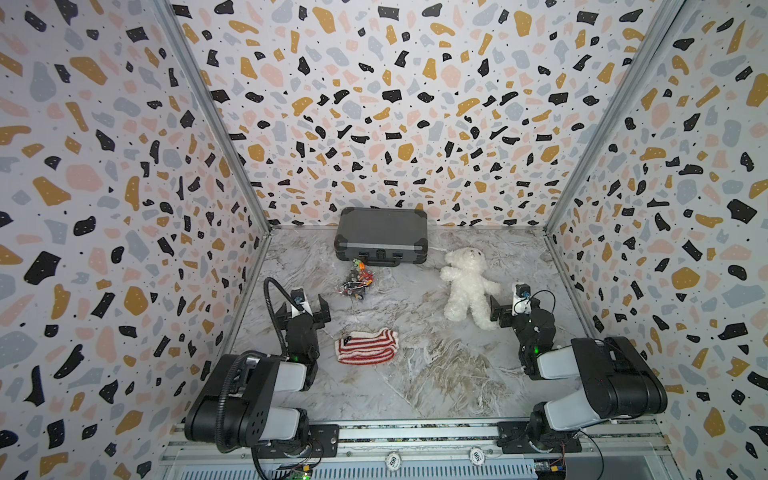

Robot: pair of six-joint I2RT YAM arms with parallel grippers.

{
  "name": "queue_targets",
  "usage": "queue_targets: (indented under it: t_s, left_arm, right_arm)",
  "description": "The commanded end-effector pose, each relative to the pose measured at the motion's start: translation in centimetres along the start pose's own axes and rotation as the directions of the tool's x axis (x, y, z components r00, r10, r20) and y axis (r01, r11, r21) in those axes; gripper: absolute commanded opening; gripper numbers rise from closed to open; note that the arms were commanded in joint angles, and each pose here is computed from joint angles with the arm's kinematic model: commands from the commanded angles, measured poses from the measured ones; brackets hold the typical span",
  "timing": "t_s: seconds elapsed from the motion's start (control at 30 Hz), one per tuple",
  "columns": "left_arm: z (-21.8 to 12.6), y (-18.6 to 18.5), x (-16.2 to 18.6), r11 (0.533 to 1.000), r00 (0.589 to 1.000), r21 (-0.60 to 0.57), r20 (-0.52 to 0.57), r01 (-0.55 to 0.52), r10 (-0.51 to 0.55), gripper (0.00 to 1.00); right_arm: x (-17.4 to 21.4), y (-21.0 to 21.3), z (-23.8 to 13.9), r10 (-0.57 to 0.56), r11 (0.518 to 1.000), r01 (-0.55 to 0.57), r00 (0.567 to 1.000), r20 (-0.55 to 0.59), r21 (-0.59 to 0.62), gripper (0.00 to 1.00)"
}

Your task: Dress the teddy bear

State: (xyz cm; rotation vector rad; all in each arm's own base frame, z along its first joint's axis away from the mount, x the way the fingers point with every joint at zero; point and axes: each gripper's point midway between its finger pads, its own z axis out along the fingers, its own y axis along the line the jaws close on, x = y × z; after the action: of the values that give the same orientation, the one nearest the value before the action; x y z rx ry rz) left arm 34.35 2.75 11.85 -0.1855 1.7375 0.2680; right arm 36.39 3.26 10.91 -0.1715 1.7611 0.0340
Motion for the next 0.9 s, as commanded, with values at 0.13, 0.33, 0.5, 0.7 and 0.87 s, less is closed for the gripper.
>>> queue_targets:
  t_s: [0.13, 0.33, 0.5, 0.7, 0.87]
  left_arm:
    - [0.17, -0.27, -1.60, 1.000, 0.998, 0.010, 0.052, 0.026, -0.026, 1.00]
    - [0.18, -0.27, -1.56, 1.000, 0.998, 0.009, 0.051, 0.025, -0.026, 1.00]
    - [0.18, -0.31, -1.55, 1.000, 0.998, 0.011, 0.050, 0.026, -0.026, 1.00]
    - [0.19, -0.28, -1.56, 1.000, 0.998, 0.010, 0.051, 0.025, -0.026, 1.00]
    - [0.20, -0.29, -1.59, 1.000, 0.998, 0.010, 0.051, 0.026, -0.026, 1.00]
  right_arm:
    - [-1.25, -0.19, 0.36, -0.006, 1.000, 0.006, 0.999, 0.032, 0.002, 0.99]
    - [-1.15, -0.19, 0.34, -0.005, 1.000, 0.005, 1.000, 0.030, 0.002, 0.99]
    - [-1.06, -0.24, 0.33, -0.003, 1.000, 0.003, 1.000, 0.027, 0.004, 0.99]
    - [-1.20, -0.29, 0.38, -0.002, 1.000, 0.002, 1.000, 0.031, 0.003, 0.99]
    - [-1.15, -0.24, 0.37, -0.001, 1.000, 0.001, 1.000, 0.030, 0.001, 0.99]
